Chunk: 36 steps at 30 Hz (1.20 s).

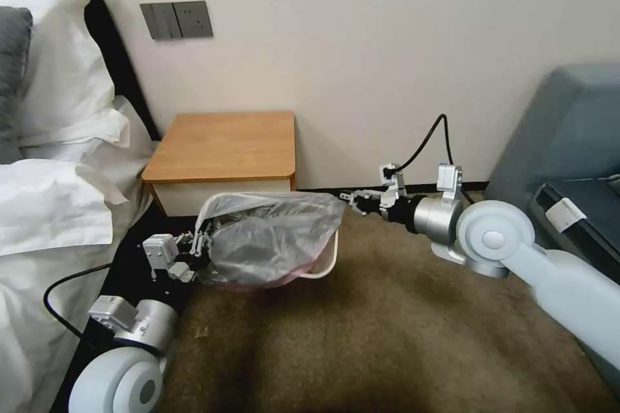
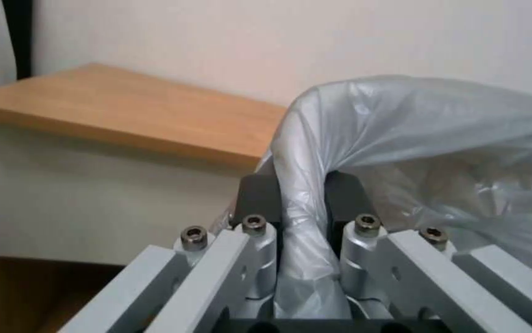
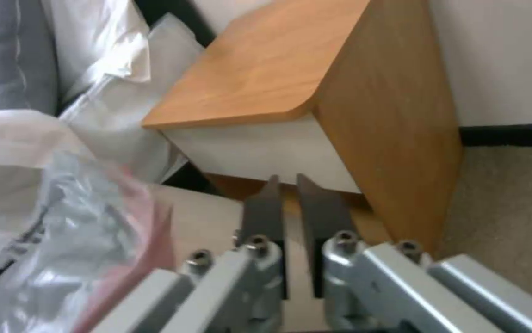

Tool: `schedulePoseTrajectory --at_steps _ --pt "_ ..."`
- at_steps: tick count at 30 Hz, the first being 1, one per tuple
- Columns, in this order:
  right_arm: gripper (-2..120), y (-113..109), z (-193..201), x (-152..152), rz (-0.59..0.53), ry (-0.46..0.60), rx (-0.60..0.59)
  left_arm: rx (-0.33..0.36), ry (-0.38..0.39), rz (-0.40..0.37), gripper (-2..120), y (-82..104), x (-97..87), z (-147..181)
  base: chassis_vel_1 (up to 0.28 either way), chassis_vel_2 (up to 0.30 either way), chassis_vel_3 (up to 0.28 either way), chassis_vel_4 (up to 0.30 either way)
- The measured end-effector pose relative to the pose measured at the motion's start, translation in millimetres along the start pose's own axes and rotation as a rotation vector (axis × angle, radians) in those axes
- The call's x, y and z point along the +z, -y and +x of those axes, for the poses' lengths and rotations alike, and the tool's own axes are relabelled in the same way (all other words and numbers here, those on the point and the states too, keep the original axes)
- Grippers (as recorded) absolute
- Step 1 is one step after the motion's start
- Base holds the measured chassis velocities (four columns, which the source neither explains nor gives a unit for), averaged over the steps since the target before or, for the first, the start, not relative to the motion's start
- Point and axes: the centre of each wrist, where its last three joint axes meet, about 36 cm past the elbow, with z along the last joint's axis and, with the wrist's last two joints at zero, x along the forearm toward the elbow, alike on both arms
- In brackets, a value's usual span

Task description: Pick up the garbage bag from the table and place it over the trash can.

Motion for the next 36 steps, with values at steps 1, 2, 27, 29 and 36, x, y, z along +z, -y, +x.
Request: schedulePoseTrajectory --at_steps 1,2,27,29,36 --pt "15 0 3 0 -0.009 0.005 0.0 -0.002 -0.002 0.0 9 -0.7 0.7 0 0.0 0.0 0.0 0.0" --pt "22 1 9 2 -0.02 0.01 0.004 -0.003 -0.003 0.0 9 -1.3 1.2 0 0.0 0.0 0.0 0.0" --pt "100 -69 42 40 -0.252 0.056 -0.033 -0.039 0.003 0.021 9 -7.4 -1.5 -9 0.0 0.0 0.0 0.0" --pt "100 -68 40 41 -0.25 0.058 -0.029 -0.038 0.004 0.021 9 -7.3 -2.0 -9 0.0 0.0 0.0 0.0" --pt "100 -64 34 46 -0.212 0.067 -0.014 -0.032 0.002 0.022 9 -6.3 -2.8 -10 0.0 0.0 0.0 0.0"
